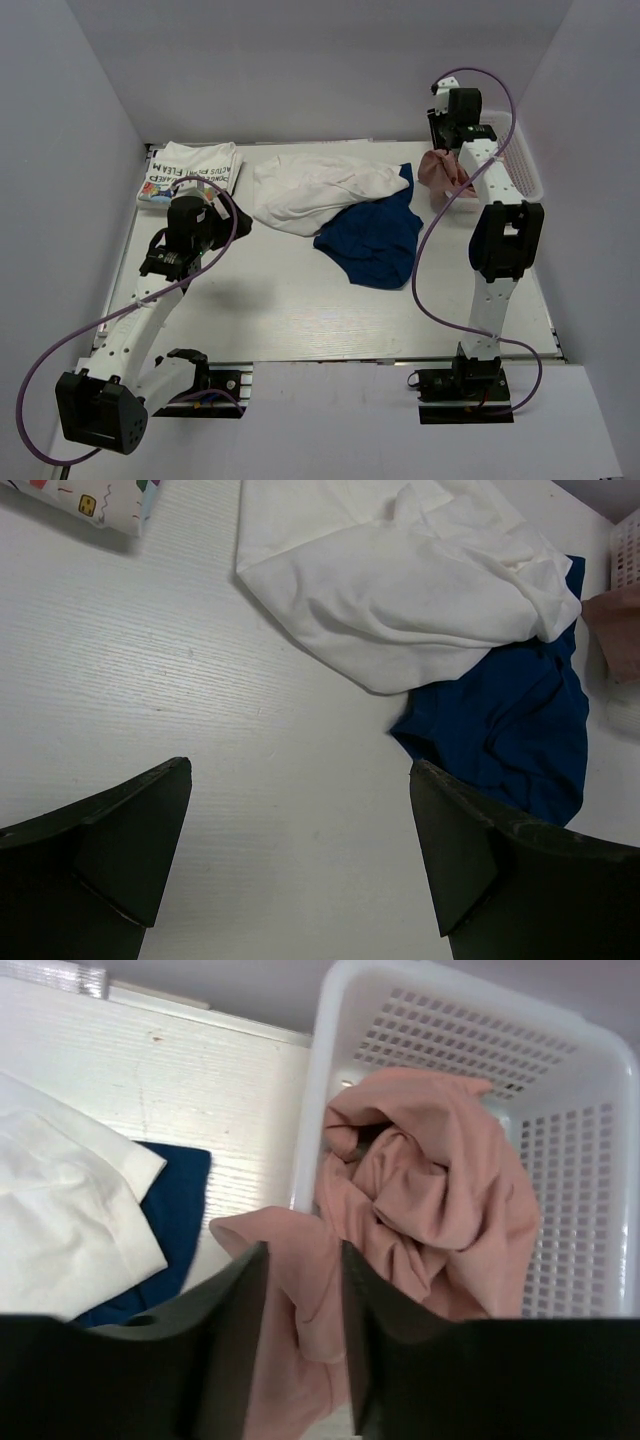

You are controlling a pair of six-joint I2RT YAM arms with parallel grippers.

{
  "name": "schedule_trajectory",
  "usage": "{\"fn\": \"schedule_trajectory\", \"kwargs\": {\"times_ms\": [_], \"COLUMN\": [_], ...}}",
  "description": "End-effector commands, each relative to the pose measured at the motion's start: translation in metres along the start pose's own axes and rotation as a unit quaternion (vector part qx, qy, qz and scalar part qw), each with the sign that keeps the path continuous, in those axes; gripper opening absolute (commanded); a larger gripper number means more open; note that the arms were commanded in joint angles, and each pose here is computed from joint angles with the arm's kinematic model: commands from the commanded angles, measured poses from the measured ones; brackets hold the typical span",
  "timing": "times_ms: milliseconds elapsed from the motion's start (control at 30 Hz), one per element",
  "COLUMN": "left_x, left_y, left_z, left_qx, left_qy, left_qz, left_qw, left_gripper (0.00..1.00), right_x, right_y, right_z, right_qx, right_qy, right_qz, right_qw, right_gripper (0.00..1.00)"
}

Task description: Fold and stack the t-shirts

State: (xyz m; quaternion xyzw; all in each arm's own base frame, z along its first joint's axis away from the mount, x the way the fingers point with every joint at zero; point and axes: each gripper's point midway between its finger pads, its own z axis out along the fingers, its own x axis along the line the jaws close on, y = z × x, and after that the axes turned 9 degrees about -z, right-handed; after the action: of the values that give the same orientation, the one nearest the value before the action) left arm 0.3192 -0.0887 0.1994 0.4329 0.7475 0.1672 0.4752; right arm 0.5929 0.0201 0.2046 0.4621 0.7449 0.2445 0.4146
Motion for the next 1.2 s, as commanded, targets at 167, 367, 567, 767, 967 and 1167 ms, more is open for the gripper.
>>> {"fn": "schedule_trajectory", "kwargs": {"times_ms": [167,367,567,767,967,1167], "left_x": [-0.005,-0.006,-0.006,-0.005,-0.002,-0.002], "left_y": [-0.001,-0.005,-0.002,-0.003,-0.007,-0.007], "left_z": [0.003,0.002,0.003,0.002,0.006,0.007], "left_qx": [0.004,0.014,0.007,0.01,0.017,0.021], "left_qy": [-0.014,-0.019,-0.018,-0.015,-0.009,-0.006], "left_qz": [0.008,0.014,0.014,0.014,0.014,0.009], "left_qw": [1.0,1.0,1.0,1.0,1.0,1.0], "left_gripper": [1.0,1.0,1.0,1.0,1.0,1.0], "right_x": [0.027,0.015,0.005,0.01,0.004,-0.008], "right_y": [-0.025,-0.032,-0.043,-0.049,-0.039,-0.022], "right_z": [0.005,0.013,0.018,0.027,0.031,0.026], "right_qx": [0.02,0.036,0.054,0.059,0.051,0.034], "right_qy": [0.068,0.028,-0.005,-0.002,-0.01,-0.034], "right_qz": [-0.028,-0.02,-0.027,-0.023,-0.024,0.011], "right_qw": [0.997,0.999,0.998,0.998,0.998,0.999], "right_gripper": [0.47,0.33,0.38,0.32,0.3,0.0]}}
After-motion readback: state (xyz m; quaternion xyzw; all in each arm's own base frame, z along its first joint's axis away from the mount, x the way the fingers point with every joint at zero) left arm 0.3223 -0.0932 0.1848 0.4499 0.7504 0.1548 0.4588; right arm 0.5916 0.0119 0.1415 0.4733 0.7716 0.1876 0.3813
